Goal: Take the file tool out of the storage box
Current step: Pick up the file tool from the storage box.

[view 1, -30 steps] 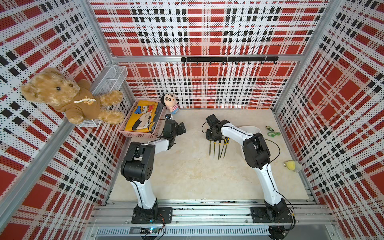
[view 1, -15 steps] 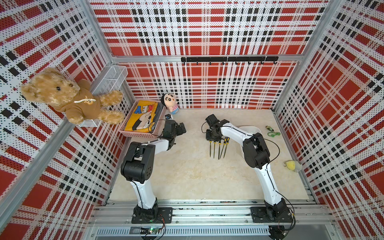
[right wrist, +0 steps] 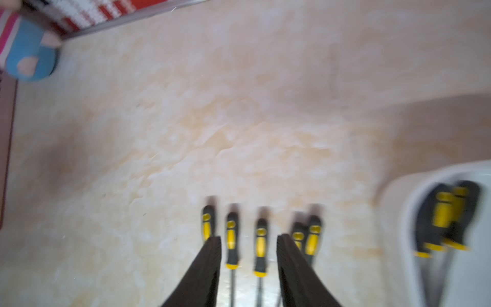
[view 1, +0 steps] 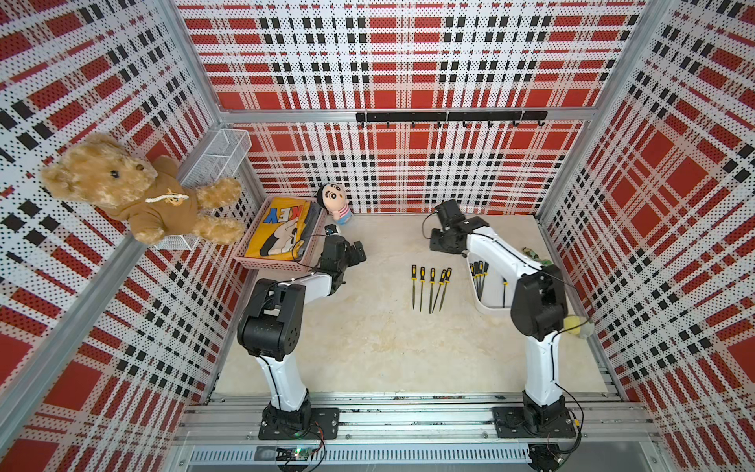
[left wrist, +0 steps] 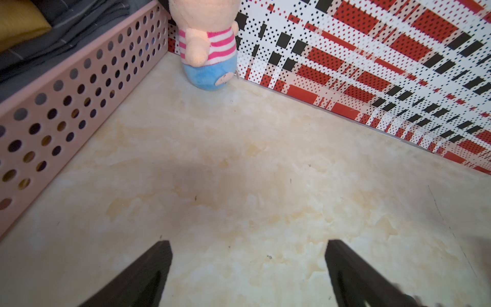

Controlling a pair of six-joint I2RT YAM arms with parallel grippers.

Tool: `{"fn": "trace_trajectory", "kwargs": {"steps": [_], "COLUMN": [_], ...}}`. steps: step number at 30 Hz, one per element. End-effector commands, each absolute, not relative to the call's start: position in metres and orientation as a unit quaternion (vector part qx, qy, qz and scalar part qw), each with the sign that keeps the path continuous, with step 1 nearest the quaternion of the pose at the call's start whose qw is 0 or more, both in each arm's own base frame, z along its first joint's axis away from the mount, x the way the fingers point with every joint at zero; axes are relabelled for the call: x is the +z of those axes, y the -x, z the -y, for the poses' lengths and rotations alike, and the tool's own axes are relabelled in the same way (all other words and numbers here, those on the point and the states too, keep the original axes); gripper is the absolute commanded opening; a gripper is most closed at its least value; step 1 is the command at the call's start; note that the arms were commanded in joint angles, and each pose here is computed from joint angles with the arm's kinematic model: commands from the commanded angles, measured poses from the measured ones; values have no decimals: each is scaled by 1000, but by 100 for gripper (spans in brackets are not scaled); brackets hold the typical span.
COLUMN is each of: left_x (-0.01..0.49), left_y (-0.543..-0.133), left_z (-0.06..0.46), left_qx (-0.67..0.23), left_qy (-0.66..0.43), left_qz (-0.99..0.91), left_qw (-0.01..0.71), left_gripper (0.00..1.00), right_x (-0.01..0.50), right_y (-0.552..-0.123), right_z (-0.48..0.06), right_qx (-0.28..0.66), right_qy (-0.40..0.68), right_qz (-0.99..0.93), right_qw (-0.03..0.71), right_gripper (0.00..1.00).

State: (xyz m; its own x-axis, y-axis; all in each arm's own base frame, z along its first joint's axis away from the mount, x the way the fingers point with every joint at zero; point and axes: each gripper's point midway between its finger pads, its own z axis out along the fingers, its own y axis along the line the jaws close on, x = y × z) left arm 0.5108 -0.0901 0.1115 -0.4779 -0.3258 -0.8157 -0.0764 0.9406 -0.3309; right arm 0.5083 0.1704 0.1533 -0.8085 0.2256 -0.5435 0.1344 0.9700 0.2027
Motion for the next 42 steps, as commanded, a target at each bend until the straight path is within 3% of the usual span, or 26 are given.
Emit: {"fn": "trace_trajectory", "kwargs": {"steps": [1,6,12,28,42], "left_x": [123,118,118,119,117], "left_y": [-519,-519,-520,-518,-516], "left_z": [92,94,98,94,89], "left_qx": [-133,-133,-135,-129,-126], "left_qy": [115,115,113,114,120], "left_qz": [-843,-845,-845,-846,-846], "left_qw": [509,505,505,505,503], "left_gripper": [97,97,97,97,97], "right_x": [134,111,77,64,63], "right_y": [-491,-462,-446,-482,-500], "right_z": [-94,-28,-4,-14,-31], "right_qx": [10,-23,-46,-17,1], "right_qy": [-124,-172,-182,-184,-158], "right_qz": [-958,-959,-966,-961,-963], "right_qw": [260,222,180,206,216], "right_gripper": [42,42,41,39,30]}}
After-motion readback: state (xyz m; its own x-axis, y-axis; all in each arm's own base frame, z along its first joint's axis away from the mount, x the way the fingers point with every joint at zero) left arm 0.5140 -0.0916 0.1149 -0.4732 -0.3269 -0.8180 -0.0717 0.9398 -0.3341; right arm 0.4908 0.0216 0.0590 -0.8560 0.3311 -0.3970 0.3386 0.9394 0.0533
